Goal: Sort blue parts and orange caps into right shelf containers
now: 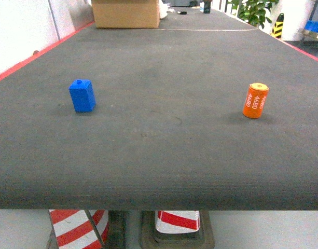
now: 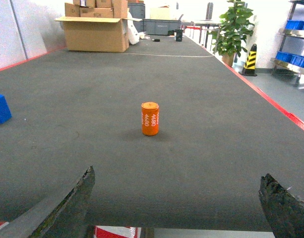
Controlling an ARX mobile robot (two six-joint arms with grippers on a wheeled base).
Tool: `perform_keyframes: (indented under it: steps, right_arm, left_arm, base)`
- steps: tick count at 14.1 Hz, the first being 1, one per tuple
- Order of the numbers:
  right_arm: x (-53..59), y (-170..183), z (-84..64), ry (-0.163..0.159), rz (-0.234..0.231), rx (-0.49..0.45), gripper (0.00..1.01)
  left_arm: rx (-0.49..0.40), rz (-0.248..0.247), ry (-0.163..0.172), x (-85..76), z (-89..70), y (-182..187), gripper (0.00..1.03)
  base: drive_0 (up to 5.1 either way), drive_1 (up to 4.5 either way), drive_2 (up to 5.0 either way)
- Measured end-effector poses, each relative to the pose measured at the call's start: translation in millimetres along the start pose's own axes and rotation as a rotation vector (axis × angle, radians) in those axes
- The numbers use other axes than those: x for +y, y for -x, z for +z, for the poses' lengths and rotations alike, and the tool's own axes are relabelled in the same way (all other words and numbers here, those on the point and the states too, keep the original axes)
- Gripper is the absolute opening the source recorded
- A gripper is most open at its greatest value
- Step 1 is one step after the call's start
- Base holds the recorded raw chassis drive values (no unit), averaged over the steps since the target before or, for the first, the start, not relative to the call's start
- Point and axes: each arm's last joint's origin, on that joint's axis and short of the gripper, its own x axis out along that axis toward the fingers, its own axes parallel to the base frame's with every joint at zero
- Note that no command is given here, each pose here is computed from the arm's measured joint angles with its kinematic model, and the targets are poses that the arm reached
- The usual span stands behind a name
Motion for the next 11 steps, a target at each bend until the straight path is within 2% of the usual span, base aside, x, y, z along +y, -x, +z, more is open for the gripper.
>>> perform_keyframes:
  steps: [11]
  right_arm:
    - [0.0,0.0,0.0,0.0,0.0,0.0,0.98]
  left_arm:
    - [0.0,0.0,0.0,0.0,0.0,0.0,0.98]
  base:
    - [0.0,0.0,0.0]
